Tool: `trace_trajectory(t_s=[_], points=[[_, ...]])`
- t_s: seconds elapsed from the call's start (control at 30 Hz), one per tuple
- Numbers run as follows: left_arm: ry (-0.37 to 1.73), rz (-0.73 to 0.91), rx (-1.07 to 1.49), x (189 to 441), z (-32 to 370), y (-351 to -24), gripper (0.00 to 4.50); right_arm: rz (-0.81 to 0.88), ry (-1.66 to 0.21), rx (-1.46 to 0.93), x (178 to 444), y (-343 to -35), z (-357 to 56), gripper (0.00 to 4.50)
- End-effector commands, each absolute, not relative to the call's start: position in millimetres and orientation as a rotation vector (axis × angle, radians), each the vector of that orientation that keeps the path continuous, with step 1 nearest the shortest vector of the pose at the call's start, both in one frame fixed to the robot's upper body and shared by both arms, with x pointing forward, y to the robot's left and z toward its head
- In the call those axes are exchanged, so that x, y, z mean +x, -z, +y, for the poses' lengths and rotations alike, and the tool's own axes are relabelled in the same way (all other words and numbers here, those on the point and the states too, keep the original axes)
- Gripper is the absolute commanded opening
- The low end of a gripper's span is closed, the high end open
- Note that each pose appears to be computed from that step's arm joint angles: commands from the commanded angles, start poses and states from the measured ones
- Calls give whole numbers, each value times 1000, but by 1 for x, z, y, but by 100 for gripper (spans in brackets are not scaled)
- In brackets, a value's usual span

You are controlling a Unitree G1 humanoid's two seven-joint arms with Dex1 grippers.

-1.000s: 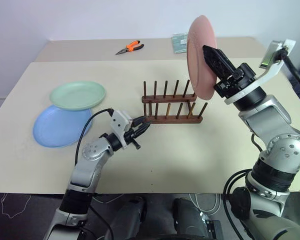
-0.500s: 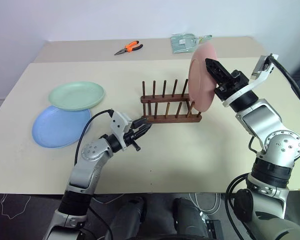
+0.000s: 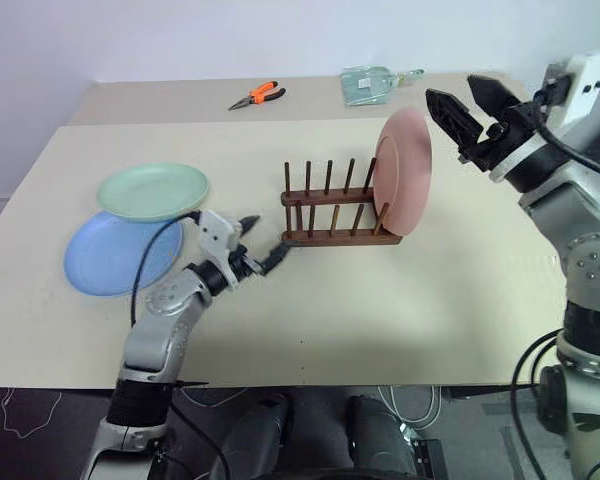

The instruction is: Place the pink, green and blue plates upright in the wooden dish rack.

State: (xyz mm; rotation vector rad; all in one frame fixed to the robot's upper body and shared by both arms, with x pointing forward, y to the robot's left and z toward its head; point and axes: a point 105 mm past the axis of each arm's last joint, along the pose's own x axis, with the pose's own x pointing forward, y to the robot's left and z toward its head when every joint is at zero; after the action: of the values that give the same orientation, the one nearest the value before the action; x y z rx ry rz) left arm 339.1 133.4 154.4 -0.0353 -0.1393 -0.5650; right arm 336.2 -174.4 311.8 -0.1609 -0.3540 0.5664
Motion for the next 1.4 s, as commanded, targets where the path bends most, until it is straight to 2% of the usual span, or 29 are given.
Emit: trace_trajectory(t_s=[0.03, 0.2, 0.33, 0.5, 0.67, 0.77, 0.97, 1.1, 1.3, 1.4], points=[[303, -276, -80, 348, 178, -196, 450, -436, -641, -368, 326, -327, -156, 447], [-226, -329, -161, 354, 259, -224, 450, -526, -743, -441, 320, -337, -119, 447], [-532, -221, -355, 346, 305, -208, 450, -496, -831, -443, 320, -318, -99, 447], [-588, -147, -629, 342, 309, -190, 450, -460, -880, -457, 321, -300, -91, 447], [-480, 20, -769, 353, 289, -163, 450, -448, -892, -455, 322, -293, -90, 447], [-484, 34, -831, 359, 294, -158, 361, -442, -886, -454, 322, -290, -91, 450], [-404, 48, -905, 371, 289, -159, 73, -416, -882, -450, 320, -283, -93, 450], [-276, -39, -882, 374, 275, -182, 73, -406, -872, -479, 319, -283, -96, 450], [-1, -191, -709, 373, 223, -239, 73, -481, -874, -673, 316, -287, -81, 450], [30, -189, -644, 374, 209, -243, 73, -501, -890, -687, 315, -285, -73, 450]])
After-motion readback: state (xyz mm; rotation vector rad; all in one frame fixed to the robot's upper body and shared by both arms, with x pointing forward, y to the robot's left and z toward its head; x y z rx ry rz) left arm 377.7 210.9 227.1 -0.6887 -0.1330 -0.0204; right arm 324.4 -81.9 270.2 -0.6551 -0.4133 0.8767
